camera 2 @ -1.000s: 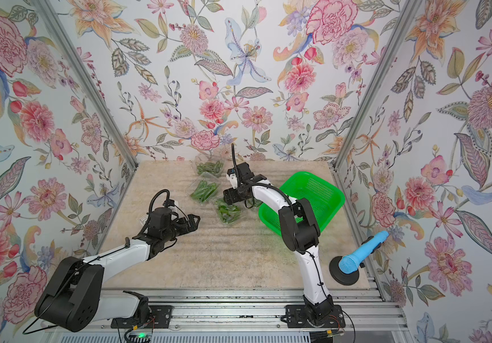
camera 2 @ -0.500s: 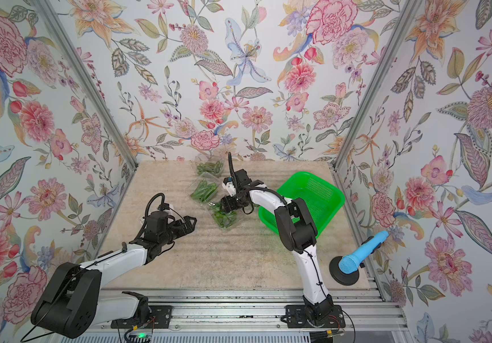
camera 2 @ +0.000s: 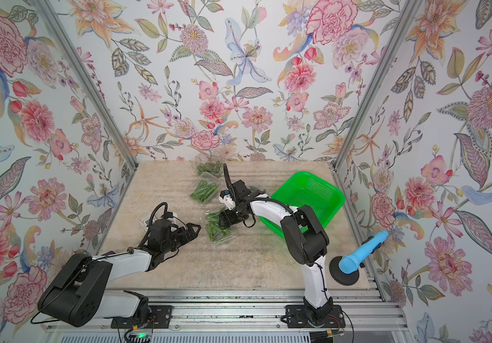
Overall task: Take small green peppers out of containers
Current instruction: Move the packing box to the center of the board.
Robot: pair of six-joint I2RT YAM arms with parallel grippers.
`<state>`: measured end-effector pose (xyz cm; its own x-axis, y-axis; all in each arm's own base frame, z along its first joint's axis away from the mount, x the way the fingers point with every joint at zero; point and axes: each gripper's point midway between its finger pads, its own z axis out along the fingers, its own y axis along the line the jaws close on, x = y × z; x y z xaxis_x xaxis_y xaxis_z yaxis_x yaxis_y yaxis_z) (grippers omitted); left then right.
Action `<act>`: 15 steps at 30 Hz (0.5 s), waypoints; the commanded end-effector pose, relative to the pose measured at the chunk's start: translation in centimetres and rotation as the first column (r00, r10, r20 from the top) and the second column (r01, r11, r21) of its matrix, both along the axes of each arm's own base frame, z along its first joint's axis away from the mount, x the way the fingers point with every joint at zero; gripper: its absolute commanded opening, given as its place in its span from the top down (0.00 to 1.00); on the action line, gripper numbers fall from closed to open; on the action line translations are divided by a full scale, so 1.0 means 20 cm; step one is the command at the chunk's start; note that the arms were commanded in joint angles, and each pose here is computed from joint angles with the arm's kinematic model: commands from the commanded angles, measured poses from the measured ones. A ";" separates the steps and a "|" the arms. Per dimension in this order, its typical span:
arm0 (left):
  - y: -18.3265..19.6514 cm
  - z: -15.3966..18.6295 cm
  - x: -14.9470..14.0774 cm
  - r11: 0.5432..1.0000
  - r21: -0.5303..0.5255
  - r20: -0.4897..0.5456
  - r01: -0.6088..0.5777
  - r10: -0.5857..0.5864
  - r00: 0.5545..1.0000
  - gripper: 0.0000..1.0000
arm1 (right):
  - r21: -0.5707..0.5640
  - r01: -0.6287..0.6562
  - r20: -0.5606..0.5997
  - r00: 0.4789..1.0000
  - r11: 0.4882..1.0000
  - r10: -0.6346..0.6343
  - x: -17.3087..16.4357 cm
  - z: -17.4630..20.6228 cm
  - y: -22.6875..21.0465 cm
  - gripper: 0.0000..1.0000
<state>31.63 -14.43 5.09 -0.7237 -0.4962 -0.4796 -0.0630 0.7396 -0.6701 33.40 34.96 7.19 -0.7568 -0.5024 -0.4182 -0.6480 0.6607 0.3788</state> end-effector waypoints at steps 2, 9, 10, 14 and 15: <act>-0.05 0.05 0.05 0.997 -0.073 0.040 -0.004 0.007 0.999 0.07 | 0.018 0.006 0.012 1.000 1.000 -0.006 -0.04 0.09 -0.01 0.21; -0.05 0.05 0.02 0.996 -0.088 0.046 0.005 -0.001 0.999 0.13 | 0.045 0.033 0.023 0.999 0.998 -0.034 0.03 0.13 0.01 0.17; -0.05 0.06 0.02 0.996 -0.089 0.049 0.002 0.002 0.999 0.14 | 0.050 0.036 0.021 0.999 0.998 -0.037 0.05 0.13 0.01 0.17; -0.02 0.10 0.00 0.998 -0.070 0.067 -0.008 0.013 0.998 0.13 | 0.058 0.043 0.023 0.999 0.997 -0.044 0.09 0.13 0.03 0.14; -0.01 0.10 0.00 0.998 -0.057 0.067 -0.009 0.013 0.998 0.13 | 0.061 0.044 0.021 0.999 0.997 -0.045 0.09 0.13 0.04 0.14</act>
